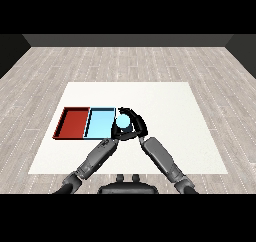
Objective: Pick the blue can and put it in the blue box
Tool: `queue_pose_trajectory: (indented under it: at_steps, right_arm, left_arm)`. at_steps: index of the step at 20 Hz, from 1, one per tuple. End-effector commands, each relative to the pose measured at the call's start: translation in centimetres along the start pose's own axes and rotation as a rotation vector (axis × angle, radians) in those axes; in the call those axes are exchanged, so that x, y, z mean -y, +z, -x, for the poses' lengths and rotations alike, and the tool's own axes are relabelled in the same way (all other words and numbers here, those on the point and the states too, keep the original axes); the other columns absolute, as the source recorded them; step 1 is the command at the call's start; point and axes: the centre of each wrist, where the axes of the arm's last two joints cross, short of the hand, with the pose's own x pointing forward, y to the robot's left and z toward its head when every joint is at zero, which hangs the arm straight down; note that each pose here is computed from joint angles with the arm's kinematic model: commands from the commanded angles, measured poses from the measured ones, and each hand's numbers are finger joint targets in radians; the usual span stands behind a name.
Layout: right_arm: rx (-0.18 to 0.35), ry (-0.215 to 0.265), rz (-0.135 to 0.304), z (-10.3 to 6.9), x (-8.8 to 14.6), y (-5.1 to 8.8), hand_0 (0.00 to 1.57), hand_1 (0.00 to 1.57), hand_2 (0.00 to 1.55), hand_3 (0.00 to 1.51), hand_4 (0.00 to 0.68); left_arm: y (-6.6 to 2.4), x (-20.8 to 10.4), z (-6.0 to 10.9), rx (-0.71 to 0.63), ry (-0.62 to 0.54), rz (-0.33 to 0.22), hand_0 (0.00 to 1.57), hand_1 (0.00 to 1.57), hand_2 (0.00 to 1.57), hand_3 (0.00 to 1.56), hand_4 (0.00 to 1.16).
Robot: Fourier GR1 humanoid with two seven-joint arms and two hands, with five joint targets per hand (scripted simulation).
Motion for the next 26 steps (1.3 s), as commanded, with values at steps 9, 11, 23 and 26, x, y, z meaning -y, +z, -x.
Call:
queue_pose_trajectory:
  at_steps: [9, 11, 23, 26]
  right_arm:
    - [0.068, -0.047, 0.1, -2.3, 2.5, -0.4, 0.0, 0.0, 0.0, 0.0, 0.0]
    - [0.071, -0.051, 0.122, -2.7, 4.5, 1.3, 0.0, 0.0, 0.0, 0.0, 0.0]
    - [0.208, -0.033, 0.195, -5.4, 11.8, 6.7, 0.0, 0.0, 0.0, 0.0, 0.0]
    - [0.221, -0.026, 0.249, -4.8, 12.7, 8.1, 0.0, 0.0, 0.0, 0.0, 0.0]
  left_arm:
    - [0.03, -1.0, 0.7, 0.1, -0.067, -0.028, 1.57, 1.57, 1.57, 1.48, 1.14]
    - [-0.4, -1.8, -0.4, 0.089, -0.068, -0.029, 1.57, 1.57, 1.57, 1.48, 1.14]
    - [-3.71, -8.7, 0.0, 0.062, -0.286, -0.193, 1.57, 1.57, 1.57, 1.48, 1.15]
    - [-3.55, -11.8, 0.5, -0.011, -0.323, -0.271, 1.53, 1.53, 1.55, 1.48, 1.13]
